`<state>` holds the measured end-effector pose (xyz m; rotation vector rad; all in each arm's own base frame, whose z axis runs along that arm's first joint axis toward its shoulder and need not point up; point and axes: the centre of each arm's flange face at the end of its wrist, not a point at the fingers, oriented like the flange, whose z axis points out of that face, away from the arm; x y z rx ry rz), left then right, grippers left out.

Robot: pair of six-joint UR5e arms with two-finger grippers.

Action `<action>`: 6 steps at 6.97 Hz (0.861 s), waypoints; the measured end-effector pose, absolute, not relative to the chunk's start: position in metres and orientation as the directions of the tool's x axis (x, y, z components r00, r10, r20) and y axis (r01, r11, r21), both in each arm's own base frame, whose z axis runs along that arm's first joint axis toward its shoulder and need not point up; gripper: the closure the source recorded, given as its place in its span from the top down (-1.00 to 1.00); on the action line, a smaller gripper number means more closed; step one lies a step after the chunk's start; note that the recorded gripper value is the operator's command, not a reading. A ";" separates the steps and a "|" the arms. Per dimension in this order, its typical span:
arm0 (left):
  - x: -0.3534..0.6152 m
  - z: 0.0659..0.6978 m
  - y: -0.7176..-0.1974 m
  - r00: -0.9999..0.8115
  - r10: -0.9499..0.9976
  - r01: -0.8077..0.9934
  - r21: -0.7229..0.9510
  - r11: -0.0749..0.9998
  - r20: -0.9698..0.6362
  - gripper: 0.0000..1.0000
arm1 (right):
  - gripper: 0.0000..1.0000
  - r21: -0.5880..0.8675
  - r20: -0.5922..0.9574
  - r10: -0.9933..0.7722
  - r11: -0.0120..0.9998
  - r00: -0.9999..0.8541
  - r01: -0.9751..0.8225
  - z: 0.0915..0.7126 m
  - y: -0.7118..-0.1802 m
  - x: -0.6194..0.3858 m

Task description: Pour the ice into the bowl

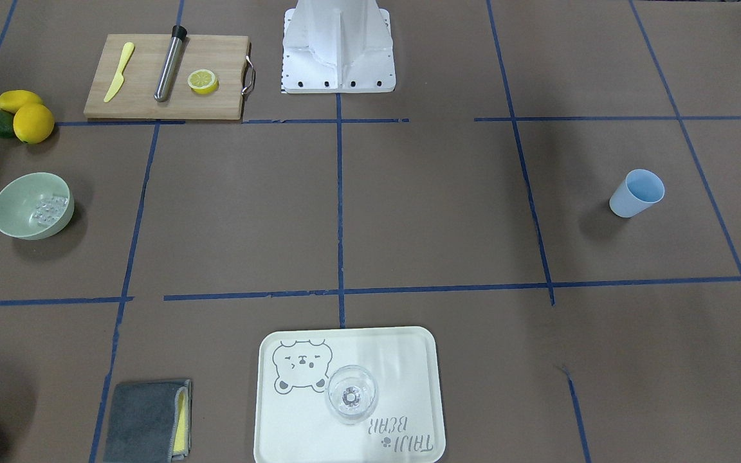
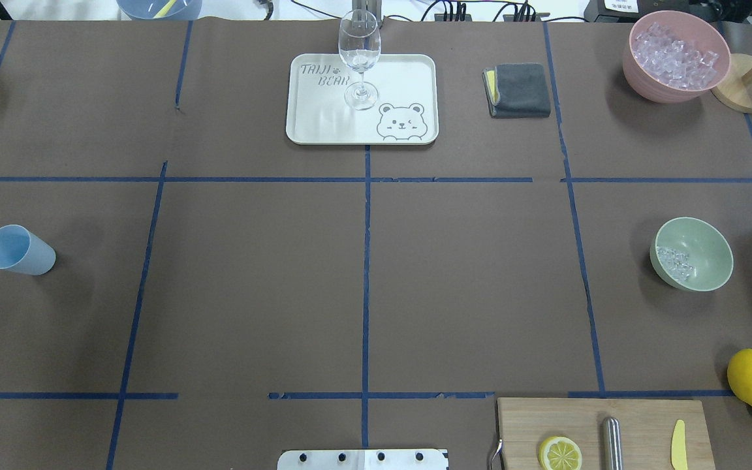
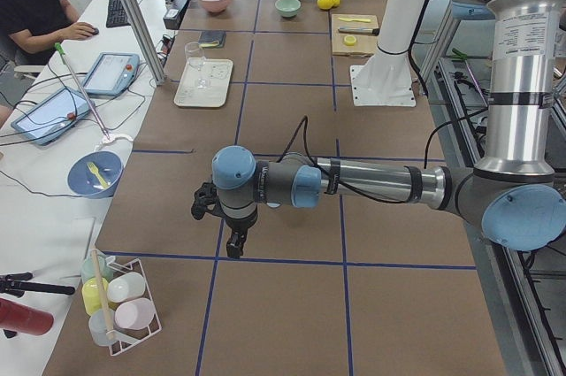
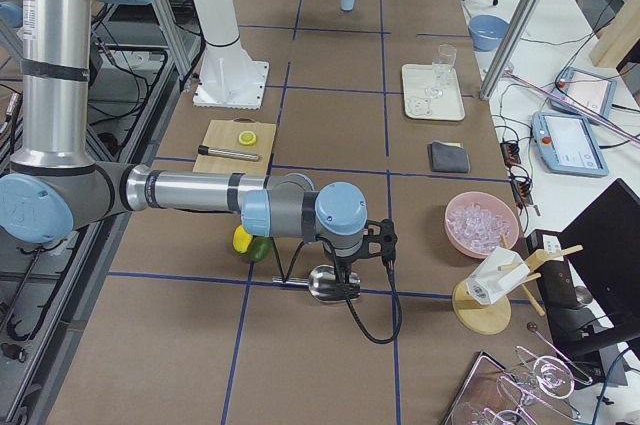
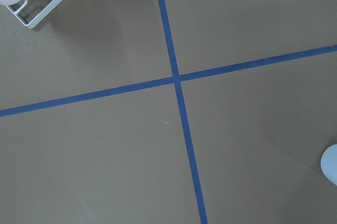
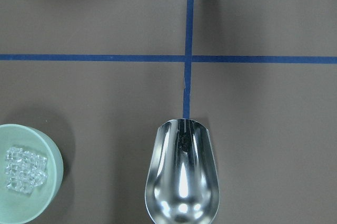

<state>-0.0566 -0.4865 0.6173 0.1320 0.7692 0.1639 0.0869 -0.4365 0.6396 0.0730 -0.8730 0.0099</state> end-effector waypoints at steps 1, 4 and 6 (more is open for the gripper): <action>-0.057 0.616 -0.487 0.707 0.196 -0.098 0.180 0.979 -0.679 1.00 | 1.00 0.061 0.766 -0.022 0.997 0.643 -0.039 0.639 -0.437 0.087; -0.057 0.616 -0.487 0.708 0.196 -0.097 0.181 0.979 -0.678 1.00 | 1.00 0.071 0.765 -0.029 0.997 0.643 -0.039 0.635 -0.442 0.087; -0.057 0.617 -0.487 0.709 0.194 -0.097 0.179 0.979 -0.678 1.00 | 1.00 0.075 0.765 -0.033 0.996 0.643 -0.038 0.633 -0.443 0.087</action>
